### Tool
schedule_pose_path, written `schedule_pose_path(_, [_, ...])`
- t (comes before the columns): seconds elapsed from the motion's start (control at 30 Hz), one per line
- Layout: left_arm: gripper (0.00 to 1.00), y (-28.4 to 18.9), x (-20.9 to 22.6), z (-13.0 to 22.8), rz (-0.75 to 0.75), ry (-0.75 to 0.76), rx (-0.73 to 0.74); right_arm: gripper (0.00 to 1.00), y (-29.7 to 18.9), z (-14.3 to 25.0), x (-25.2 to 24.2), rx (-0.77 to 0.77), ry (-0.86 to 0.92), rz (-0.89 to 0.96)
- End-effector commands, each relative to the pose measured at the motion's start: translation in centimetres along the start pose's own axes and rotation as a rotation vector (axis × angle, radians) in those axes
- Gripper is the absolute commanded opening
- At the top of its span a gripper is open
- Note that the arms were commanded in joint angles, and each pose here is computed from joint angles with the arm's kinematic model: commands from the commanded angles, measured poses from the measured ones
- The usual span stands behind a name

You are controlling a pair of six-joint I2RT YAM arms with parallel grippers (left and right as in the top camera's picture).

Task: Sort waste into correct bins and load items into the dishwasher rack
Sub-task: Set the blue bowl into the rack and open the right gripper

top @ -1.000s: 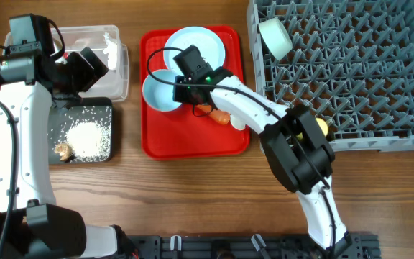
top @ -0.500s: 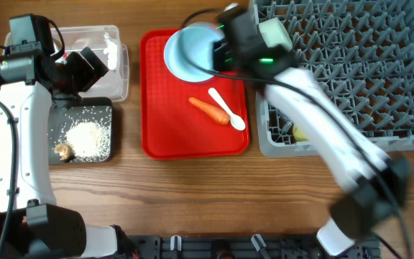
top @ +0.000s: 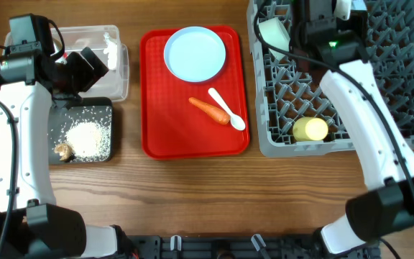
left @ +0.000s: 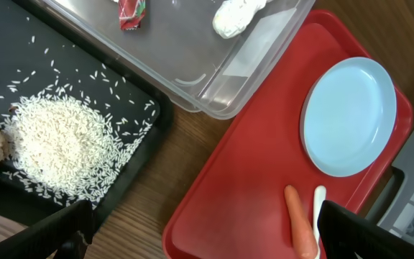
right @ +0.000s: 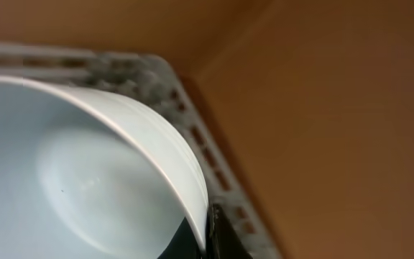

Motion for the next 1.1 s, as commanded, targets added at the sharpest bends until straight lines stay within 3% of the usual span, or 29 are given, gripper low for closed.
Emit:
schedule_pose_path(0.0, [1.0, -0.1, 0.2, 0.0, -0.008, -0.003, -0.006, 0.04, 0.6, 0.3, 0.7, 0.013, -0.193, 0.101])
schedule_pose_path(0.17, [1.0, -0.1, 0.2, 0.0, -0.008, -0.003, -0.005, 0.04, 2.5, -0.6, 1.6, -0.009, -0.148, 0.081])
schedule_pose_path(0.53, [1.0, -0.1, 0.2, 0.0, -0.006, -0.003, -0.009, 0.04, 8.8, -2.3, 7.2, -0.098, -0.419, 0.154])
schedule_pose_path(0.8, [1.0, -0.1, 0.1, 0.0, -0.003, -0.006, -0.007, 0.04, 11.9, -0.3, 12.6, -0.121, -0.62, 0.144])
schedule_pose_path(1.07, [1.0, -0.1, 0.2, 0.0, -0.004, -0.006, -0.007, 0.04, 13.7, 1.3, 14.0, -0.085, -0.66, 0.138])
Point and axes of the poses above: each gripper's point midway between its finger pads, its own y axis out along the fingers, its own x axis along the line the jaws close on, z = x × y, the point moved 10 cm from there along -y, back along the fingers, and after that the axes turned 5 degrees about y, right-handed, at the moved point
